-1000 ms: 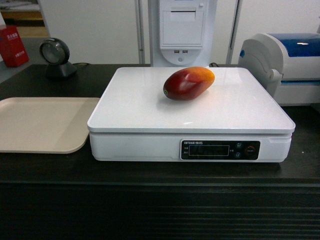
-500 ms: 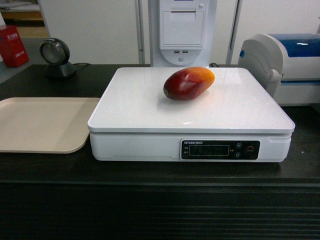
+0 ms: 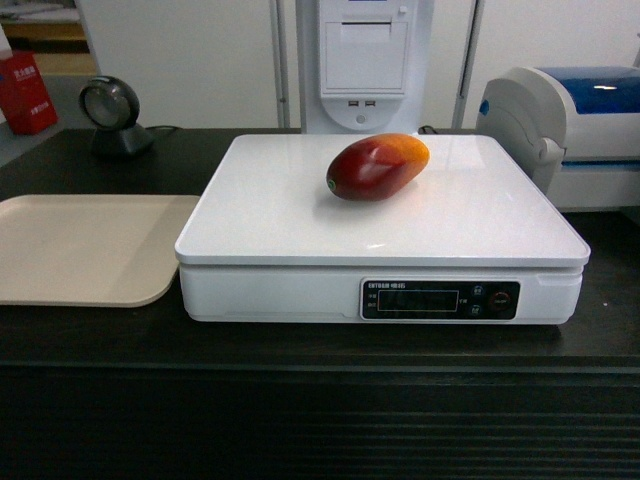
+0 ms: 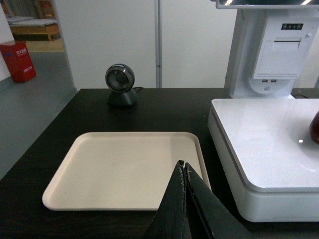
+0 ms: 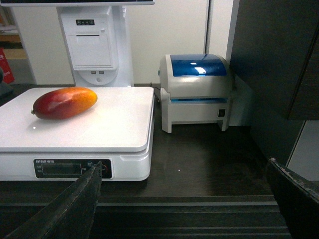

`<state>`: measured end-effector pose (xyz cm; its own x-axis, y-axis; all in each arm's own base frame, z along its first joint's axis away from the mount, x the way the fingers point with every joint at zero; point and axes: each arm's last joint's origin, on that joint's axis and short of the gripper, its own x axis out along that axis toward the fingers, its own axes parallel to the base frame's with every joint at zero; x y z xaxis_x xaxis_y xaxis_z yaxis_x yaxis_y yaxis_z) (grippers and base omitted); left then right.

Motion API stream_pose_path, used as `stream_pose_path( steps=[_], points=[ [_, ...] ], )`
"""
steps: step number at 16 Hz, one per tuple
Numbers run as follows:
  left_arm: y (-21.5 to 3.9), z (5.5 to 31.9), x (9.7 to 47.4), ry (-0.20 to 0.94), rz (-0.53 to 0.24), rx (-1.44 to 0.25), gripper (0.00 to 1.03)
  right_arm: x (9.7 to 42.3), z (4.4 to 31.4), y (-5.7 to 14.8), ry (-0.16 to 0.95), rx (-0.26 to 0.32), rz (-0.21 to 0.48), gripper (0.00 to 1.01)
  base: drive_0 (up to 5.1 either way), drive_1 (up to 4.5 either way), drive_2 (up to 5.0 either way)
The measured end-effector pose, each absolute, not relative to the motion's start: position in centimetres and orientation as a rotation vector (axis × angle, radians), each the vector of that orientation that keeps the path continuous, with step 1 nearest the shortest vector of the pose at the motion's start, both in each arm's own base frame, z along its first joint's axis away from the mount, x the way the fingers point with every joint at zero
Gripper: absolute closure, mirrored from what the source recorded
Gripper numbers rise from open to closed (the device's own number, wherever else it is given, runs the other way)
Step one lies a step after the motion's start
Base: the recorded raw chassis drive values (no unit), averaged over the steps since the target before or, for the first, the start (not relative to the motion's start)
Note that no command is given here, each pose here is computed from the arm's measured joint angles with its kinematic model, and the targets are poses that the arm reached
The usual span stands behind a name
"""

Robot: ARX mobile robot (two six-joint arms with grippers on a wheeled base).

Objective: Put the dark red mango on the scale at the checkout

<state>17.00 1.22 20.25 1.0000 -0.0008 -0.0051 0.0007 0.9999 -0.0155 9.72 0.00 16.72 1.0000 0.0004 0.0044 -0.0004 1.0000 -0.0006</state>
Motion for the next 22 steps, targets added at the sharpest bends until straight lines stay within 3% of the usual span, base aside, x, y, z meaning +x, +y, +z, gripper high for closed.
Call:
stream_pose_path(
  steps=[3, 13, 22],
  points=[
    [-0.1, 19.2, 15.4, 0.002, -0.019, -0.014, 1.01, 9.7, 16.7, 0.0, -0.004, -0.001, 0.0, 0.03, 0.0, 0.0, 0.0],
    [0.0, 16.8, 12.5, 0.005, 0.002, -0.014, 1.01, 9.7, 16.7, 0.0, -0.004, -0.001, 0.0, 0.03, 0.0, 0.0, 0.0],
    [0.0, 16.9, 11.1, -0.009, 0.001, -0.014, 1.01, 9.7, 16.7, 0.0, -0.004, -0.001, 0.0, 0.03, 0.0, 0.0, 0.0]
  ],
)
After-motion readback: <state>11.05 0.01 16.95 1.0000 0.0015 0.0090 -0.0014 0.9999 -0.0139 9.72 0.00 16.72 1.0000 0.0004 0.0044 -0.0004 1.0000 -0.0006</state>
